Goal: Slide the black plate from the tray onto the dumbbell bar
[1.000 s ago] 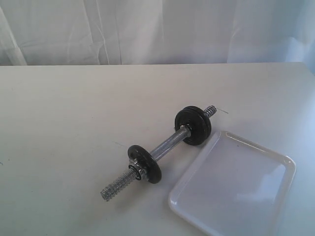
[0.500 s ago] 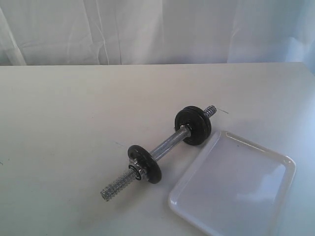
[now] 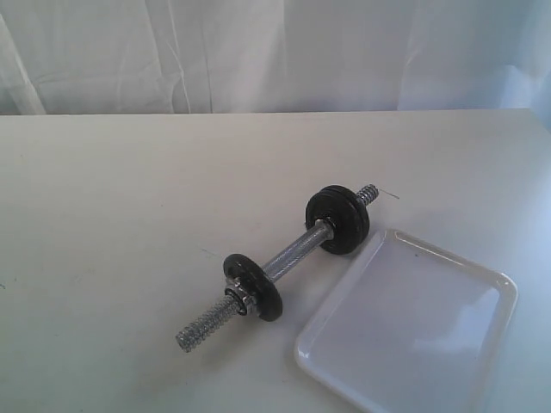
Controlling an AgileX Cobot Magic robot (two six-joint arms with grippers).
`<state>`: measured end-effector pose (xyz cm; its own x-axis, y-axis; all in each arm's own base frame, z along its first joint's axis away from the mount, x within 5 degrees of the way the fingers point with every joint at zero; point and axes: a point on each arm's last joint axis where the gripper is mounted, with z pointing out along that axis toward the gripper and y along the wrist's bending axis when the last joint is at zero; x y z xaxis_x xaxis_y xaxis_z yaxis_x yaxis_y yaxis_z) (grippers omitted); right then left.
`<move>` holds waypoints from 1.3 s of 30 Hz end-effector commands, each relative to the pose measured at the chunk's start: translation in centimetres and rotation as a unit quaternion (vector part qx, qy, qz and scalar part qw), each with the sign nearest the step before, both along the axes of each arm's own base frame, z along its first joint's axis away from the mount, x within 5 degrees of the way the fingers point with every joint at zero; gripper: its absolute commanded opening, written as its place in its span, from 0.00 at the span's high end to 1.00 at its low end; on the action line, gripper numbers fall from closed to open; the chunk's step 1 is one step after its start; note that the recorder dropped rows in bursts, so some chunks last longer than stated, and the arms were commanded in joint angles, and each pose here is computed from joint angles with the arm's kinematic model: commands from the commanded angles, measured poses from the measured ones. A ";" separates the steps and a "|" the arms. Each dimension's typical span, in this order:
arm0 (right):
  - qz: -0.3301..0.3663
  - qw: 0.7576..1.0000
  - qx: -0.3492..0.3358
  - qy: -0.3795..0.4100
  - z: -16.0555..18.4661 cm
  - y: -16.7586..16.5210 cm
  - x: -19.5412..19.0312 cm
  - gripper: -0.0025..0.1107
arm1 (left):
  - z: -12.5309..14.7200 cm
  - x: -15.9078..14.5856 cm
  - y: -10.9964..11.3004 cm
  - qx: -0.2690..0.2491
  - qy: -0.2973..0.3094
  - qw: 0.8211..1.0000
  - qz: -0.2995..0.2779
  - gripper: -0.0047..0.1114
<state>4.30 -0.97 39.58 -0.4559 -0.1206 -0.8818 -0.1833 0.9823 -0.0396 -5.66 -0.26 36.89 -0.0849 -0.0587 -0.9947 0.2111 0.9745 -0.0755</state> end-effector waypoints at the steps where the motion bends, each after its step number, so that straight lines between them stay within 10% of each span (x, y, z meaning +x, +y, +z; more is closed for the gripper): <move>1: -0.004 1.000 0.001 -0.005 0.0 -0.1 -0.1 0.98 | 0.0 -0.2 0.0 -0.003 -0.005 1.000 0.003 0.96; 15: -0.004 1.000 0.001 -0.005 0.0 -0.1 -0.1 0.98 | -3.4 4.4 -0.3 -0.014 -0.013 1.000 0.014 0.96; 31: -0.004 1.000 0.001 -0.005 0.0 -0.1 -0.1 0.98 | -21.4 10.0 -0.8 0.013 0.228 0.973 0.024 0.96; 39: -0.004 1.000 0.001 -0.005 0.0 -0.1 -0.1 0.98 | -19.1 11.1 -0.7 -0.021 0.087 0.995 0.040 0.96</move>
